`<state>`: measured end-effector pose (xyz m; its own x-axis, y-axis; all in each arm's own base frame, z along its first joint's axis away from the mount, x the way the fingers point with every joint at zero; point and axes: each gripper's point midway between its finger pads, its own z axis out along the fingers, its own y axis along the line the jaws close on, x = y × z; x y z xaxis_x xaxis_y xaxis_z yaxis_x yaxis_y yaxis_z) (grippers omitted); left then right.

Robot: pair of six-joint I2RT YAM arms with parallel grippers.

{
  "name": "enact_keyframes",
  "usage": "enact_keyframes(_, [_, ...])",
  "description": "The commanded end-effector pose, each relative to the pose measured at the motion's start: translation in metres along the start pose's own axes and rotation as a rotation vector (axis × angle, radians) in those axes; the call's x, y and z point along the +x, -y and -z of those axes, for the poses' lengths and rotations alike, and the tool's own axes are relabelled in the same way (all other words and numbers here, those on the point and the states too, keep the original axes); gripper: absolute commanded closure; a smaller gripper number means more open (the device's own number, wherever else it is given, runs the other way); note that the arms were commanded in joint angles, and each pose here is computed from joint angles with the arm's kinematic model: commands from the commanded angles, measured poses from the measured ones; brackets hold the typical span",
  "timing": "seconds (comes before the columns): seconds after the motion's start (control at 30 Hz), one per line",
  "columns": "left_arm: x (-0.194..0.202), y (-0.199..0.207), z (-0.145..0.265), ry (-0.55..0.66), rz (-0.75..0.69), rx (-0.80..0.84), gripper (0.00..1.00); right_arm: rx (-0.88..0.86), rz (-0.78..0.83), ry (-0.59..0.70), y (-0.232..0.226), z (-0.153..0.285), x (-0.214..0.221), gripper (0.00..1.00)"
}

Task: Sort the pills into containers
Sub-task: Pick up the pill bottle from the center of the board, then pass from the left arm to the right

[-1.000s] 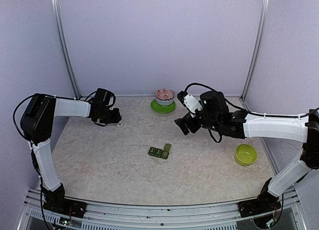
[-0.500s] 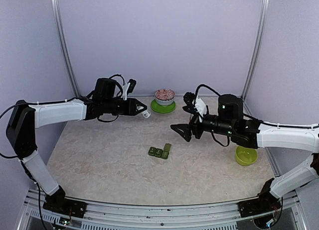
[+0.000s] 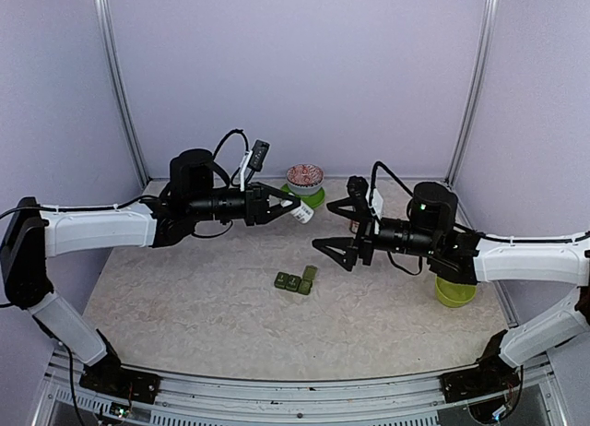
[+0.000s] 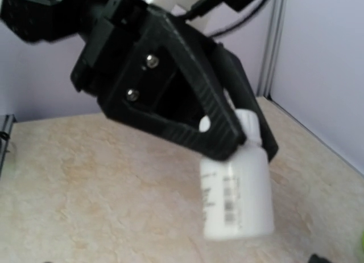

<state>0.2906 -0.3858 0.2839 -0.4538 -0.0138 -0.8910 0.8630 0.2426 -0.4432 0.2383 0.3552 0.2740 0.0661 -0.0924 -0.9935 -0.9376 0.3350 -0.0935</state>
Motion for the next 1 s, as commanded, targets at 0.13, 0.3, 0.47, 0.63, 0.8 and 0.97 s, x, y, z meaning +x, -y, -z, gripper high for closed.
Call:
enact_keyframes(0.13, [-0.013,0.053,-0.01,0.087,-0.017,0.184,0.93,-0.036,0.012,0.15,-0.006,0.008,-0.03,0.08])
enact_keyframes(0.3, [-0.01,0.063,-0.013,0.107,-0.017,0.219,0.93,-0.038,-0.002,0.143,-0.005,0.004,-0.029,0.13])
enact_keyframes(0.47, [-0.006,0.065,-0.019,0.096,-0.01,0.226,0.93,-0.075,-0.005,0.174,-0.012,0.006,-0.032,0.19])
enact_keyframes(0.63, [-0.005,0.063,-0.022,0.097,-0.009,0.214,0.93,-0.086,-0.013,0.181,-0.013,0.005,-0.033,0.31])
enact_keyframes(0.8, [-0.005,0.06,-0.022,0.116,-0.009,0.178,0.92,-0.065,-0.029,0.152,-0.008,0.0,-0.025,0.35])
enact_keyframes(0.97, [-0.005,0.06,-0.022,0.128,0.004,0.179,0.92,-0.039,-0.035,0.149,-0.004,-0.001,-0.021,0.39])
